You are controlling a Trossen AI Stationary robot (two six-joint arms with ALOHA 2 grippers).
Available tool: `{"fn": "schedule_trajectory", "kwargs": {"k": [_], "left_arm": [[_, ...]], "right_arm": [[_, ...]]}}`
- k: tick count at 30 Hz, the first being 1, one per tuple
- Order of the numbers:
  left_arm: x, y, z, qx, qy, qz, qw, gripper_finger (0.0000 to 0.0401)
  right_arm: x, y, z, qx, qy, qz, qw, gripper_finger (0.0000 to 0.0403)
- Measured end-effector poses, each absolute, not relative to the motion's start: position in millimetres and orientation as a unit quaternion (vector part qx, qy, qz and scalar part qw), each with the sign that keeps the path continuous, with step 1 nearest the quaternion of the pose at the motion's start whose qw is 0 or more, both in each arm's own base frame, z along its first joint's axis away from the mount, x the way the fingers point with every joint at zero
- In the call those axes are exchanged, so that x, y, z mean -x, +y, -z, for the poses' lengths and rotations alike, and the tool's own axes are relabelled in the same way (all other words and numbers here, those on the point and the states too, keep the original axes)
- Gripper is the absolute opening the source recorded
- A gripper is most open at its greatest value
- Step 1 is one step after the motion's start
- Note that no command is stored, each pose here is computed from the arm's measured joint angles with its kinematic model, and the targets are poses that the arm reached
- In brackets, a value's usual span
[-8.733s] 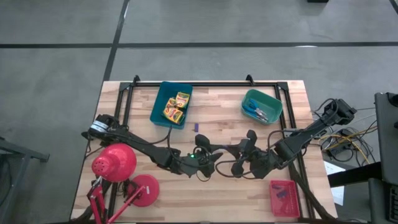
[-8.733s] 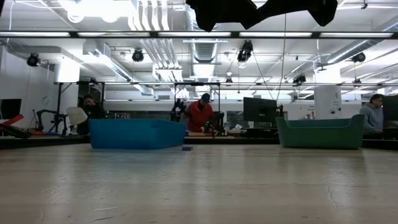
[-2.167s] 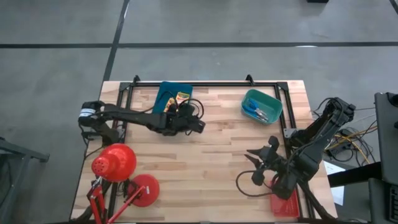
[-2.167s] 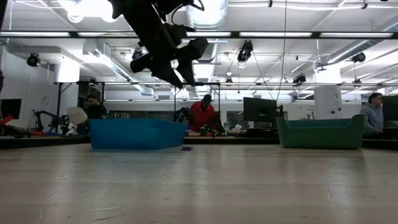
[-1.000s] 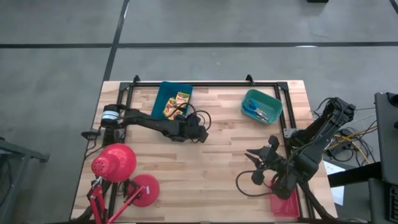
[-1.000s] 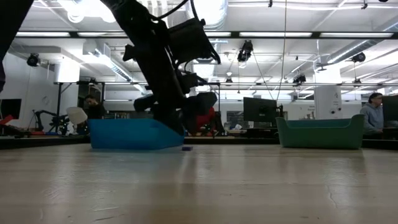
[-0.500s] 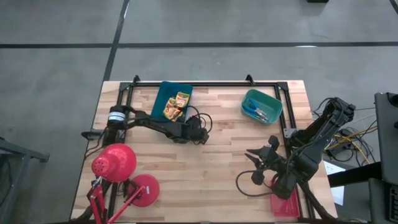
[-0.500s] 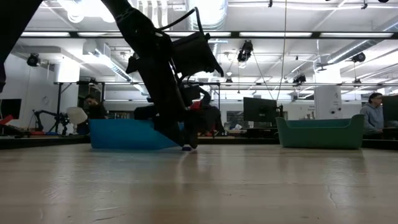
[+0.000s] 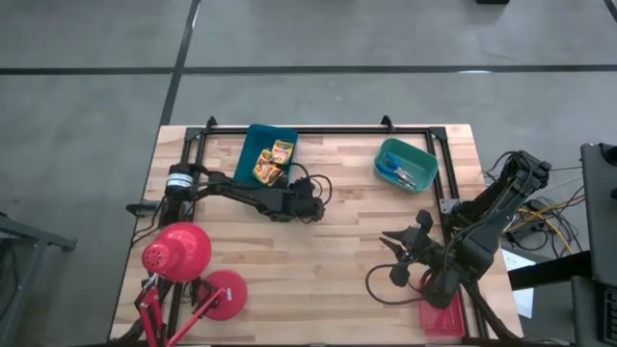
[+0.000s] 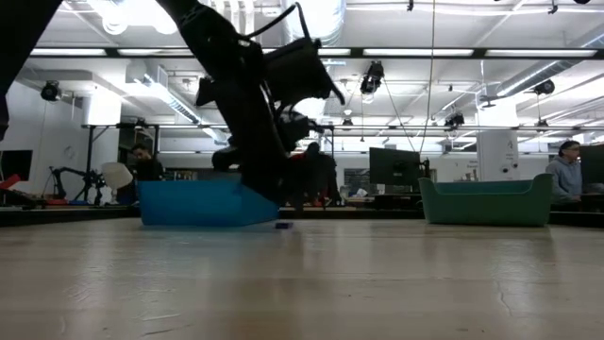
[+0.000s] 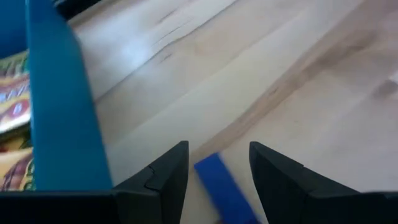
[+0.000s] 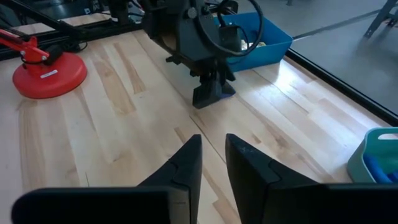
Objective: Pick & Place School Supplies
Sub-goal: Put the purple eraser into the red bin
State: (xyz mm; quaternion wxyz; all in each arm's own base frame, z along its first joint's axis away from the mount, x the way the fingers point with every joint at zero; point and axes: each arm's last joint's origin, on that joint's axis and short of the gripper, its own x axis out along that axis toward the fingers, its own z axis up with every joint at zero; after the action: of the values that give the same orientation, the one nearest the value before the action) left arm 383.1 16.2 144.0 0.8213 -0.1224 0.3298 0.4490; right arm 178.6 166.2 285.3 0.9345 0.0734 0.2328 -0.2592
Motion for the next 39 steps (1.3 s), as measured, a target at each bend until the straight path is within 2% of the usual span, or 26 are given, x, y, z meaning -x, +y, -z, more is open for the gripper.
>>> {"fn": "schedule_trajectory", "kwargs": {"k": [6, 12, 16, 24, 31, 39], "left_arm": [[-392, 13, -156, 0.110, 0.325, -0.435, 0.833, 0.0174], [-397, 5, -160, 0.196, 0.316, -0.405, 0.835, 0.0174], [-395, 4, -159, 0.237, 0.301, -0.425, 0.820, 0.0174], [-385, 6, -159, 0.225, 0.316, -0.482, 0.786, 0.0165], [-383, 5, -156, 0.247, 0.306, -0.494, 0.776, 0.0148], [-383, 4, -154, 0.259, 0.302, -0.498, 0.771, 0.0145]], "right_arm": [[-179, 166, -285, -0.073, 0.233, 0.259, 0.934, 0.0076], [-179, 166, -285, -0.073, 0.233, 0.259, 0.934, 0.0074], [-179, 166, -285, -0.073, 0.233, 0.260, 0.934, 0.0067], [-178, 166, -284, -0.072, 0.234, 0.260, 0.934, 0.0067], [-178, 166, -284, -0.039, 0.243, 0.251, 0.936, 0.0076], [-178, 166, -284, -0.016, 0.250, 0.245, 0.937, 0.0071]]}}
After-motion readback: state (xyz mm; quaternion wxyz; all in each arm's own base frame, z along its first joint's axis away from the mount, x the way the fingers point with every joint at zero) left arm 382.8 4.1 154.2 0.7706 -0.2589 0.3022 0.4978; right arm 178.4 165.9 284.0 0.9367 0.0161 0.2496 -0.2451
